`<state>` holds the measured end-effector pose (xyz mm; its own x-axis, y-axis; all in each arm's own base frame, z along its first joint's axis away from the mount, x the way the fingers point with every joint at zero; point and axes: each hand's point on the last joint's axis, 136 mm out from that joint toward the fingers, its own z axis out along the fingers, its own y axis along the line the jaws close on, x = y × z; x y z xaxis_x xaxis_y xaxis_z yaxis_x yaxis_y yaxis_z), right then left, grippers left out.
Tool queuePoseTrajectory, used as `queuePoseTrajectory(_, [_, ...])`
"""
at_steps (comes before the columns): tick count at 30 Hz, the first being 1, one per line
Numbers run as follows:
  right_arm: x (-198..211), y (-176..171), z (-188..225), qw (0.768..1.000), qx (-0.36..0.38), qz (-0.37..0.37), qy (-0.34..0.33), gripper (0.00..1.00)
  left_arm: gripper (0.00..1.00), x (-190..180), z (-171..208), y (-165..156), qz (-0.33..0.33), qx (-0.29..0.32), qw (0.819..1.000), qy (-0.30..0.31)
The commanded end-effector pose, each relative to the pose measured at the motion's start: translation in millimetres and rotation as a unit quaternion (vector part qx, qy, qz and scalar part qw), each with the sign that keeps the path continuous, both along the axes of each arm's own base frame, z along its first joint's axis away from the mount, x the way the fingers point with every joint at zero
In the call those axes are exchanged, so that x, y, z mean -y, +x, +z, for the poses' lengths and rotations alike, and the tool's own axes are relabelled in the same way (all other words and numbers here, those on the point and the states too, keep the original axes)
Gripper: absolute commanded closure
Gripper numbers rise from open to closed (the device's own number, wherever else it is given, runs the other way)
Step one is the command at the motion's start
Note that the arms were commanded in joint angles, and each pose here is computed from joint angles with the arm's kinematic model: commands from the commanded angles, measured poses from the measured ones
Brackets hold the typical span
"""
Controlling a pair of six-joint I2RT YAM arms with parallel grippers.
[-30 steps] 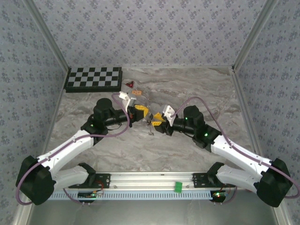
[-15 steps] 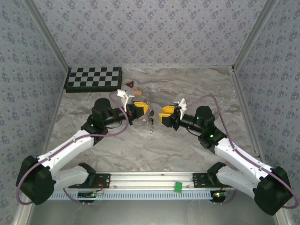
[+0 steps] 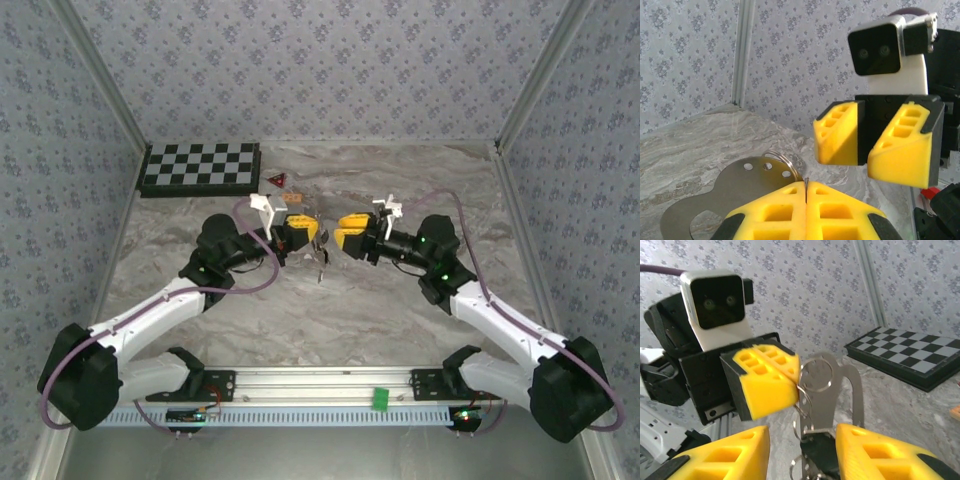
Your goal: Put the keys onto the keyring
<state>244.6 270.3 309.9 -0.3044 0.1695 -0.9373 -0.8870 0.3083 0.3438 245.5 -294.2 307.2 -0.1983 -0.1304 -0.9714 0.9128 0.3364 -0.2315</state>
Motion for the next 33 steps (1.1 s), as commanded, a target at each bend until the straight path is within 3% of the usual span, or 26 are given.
queuePoseTrajectory(1, [-6, 0, 22, 0.999, 0.009, 0.026, 0.017, 0.61, 1.0, 6, 29, -9, -0.029, 0.049, 0.998, -0.018])
queuePoseTrajectory(15, [-21, 10, 7, 0.998, -0.026, 0.065, 0.006, 0.66, 1.0, 7, 28, -12, -0.04, 0.04, 0.998, -0.013])
queuePoseTrajectory(33, [-24, 13, -9, 0.996, -0.046, 0.072, -0.001, 0.81, 1.0, 7, 31, -16, -0.05, 0.039, 0.998, -0.017])
